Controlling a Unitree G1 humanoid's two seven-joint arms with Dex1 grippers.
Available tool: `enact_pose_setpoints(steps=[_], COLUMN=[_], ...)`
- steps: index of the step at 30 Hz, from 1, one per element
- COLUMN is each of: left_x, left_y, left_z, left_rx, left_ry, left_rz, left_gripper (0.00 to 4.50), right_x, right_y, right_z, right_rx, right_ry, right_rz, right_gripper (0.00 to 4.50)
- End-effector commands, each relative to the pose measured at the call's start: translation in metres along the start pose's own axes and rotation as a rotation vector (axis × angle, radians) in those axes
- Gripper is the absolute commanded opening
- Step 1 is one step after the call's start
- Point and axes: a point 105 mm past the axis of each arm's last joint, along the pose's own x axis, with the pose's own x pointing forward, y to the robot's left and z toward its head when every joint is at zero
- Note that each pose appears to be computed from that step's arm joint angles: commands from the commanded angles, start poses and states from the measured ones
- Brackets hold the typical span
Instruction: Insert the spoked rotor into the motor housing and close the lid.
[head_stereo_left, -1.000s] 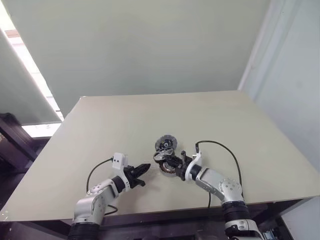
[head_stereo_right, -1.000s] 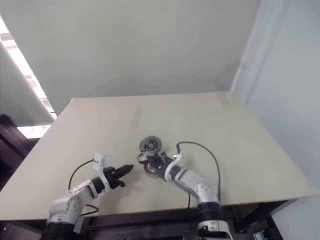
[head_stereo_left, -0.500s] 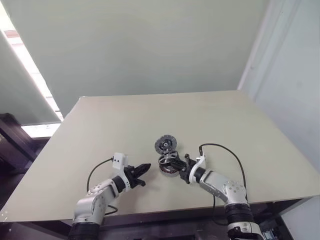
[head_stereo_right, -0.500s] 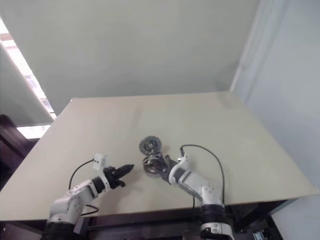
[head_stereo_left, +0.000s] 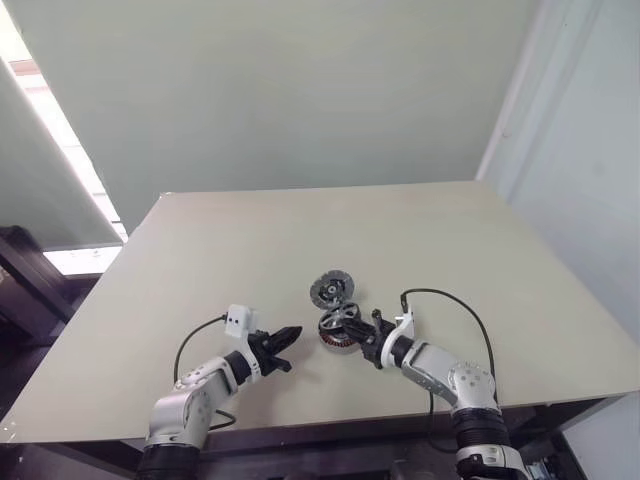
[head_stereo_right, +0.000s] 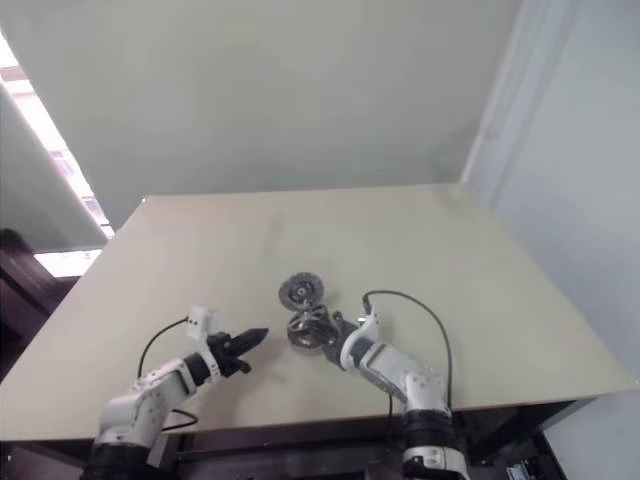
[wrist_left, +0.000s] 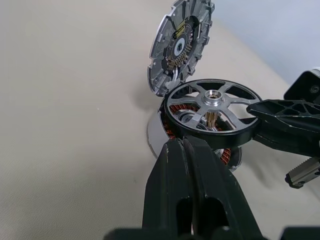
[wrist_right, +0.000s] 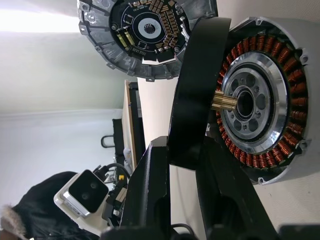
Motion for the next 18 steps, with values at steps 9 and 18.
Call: enact_pose_setpoints(steps=[9,18], left_x=[0.0017,0.0020], left_y=[-0.0054,-0.0061], left_z=[0.0147,0.0137], left_rx=[0.044,0.044], left_ry=[-0.036,-0.035], left_rz=[-0.021,-0.023], left_gripper=[0.00,0.00], right_x=[0.0202,0.0220], right_y=[0.0185,0.0207], right_z=[-0.0422,-0.0458], right_rx=[0.090,0.123], right_ry=[0.072,0.078], right_rz=[0.094,0.106], right_gripper=[0.35,0.35])
